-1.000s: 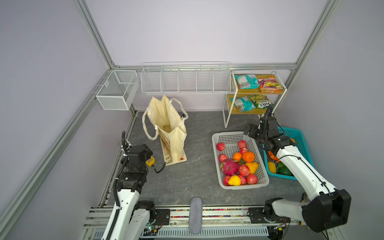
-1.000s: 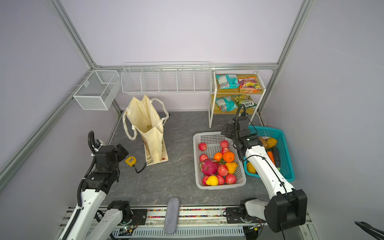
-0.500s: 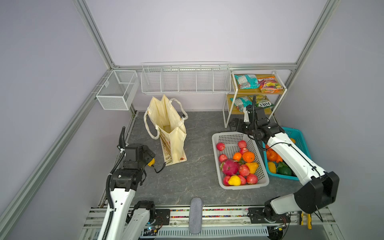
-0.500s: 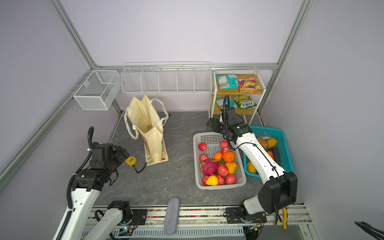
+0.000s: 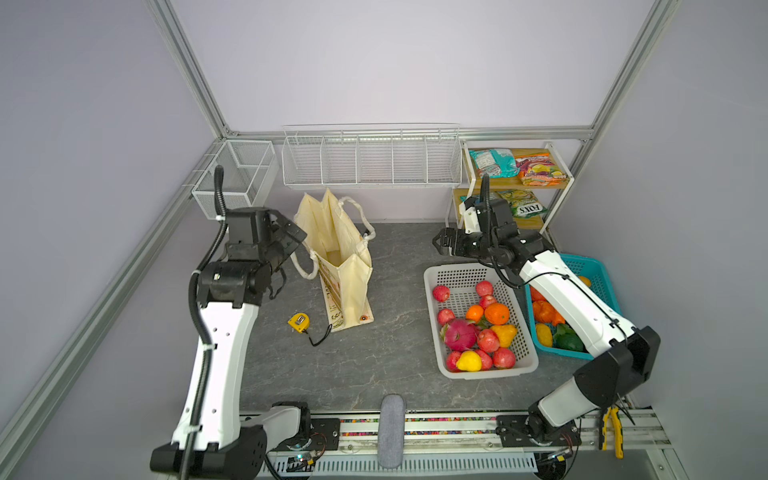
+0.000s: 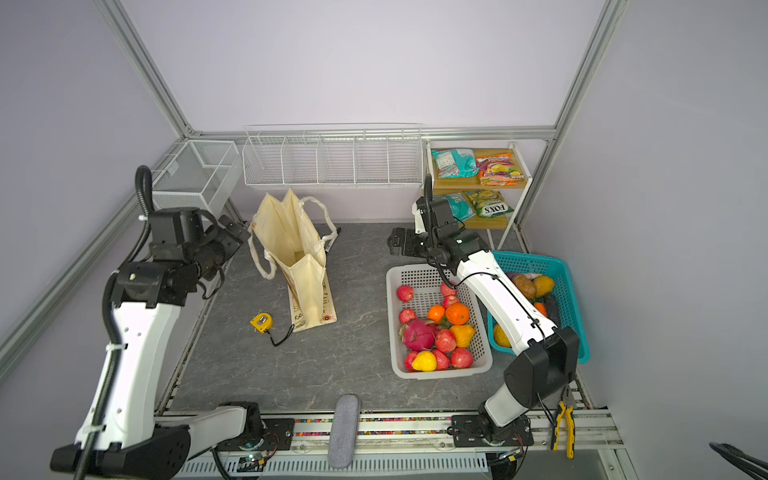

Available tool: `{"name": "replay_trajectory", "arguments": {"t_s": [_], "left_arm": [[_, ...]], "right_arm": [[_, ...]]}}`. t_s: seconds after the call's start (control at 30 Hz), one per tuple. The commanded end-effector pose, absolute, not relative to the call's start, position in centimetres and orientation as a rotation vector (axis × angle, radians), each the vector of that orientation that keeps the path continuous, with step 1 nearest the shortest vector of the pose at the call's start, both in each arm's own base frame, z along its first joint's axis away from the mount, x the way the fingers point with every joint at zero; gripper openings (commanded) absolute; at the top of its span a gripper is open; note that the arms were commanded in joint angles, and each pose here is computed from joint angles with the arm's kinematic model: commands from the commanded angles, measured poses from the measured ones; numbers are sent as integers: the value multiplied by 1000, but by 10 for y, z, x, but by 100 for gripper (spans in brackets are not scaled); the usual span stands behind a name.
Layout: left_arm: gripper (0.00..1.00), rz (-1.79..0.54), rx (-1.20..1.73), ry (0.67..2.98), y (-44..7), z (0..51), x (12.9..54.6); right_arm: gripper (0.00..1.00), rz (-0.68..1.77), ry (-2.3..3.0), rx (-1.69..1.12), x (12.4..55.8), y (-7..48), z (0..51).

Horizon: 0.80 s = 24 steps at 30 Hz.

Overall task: Place the food into the grocery bag and tie it
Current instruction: 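Raise the left gripper to the bag handle while the right gripper approaches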

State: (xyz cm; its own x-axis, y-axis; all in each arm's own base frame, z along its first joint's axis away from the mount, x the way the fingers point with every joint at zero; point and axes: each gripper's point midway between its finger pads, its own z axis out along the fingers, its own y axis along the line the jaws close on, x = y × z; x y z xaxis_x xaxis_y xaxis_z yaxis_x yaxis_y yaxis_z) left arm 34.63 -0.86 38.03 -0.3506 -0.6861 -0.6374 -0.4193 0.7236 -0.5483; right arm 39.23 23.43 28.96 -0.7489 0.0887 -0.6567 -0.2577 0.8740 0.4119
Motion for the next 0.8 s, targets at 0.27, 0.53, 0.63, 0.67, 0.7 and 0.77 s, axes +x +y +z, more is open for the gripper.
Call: {"name": "replay_trajectory", "arguments": {"t_s": [0.27,0.53,0.63,0.67,0.7,0.77], "left_arm": [[99,-297,-905,2276,-16,304,418],[80,-289,-856,2375,-21,279,440],[67,-304,-831,2411,-26,273,442],[62,-307,-821,2425,-27,271,441],[58,-311,-813,2440,-29,269,441],[47,-341,-774,2474,-35,266,440]], "right_arm": [[99,624,2362,-259,386,264,294],[99,626,2364,-292,387,274,296],[99,627,2370,-316,385,279,296],[99,627,2371,-319,384,280,296],[99,630,2370,-323,383,281,297],[99,638,2368,-332,382,285,299]]}}
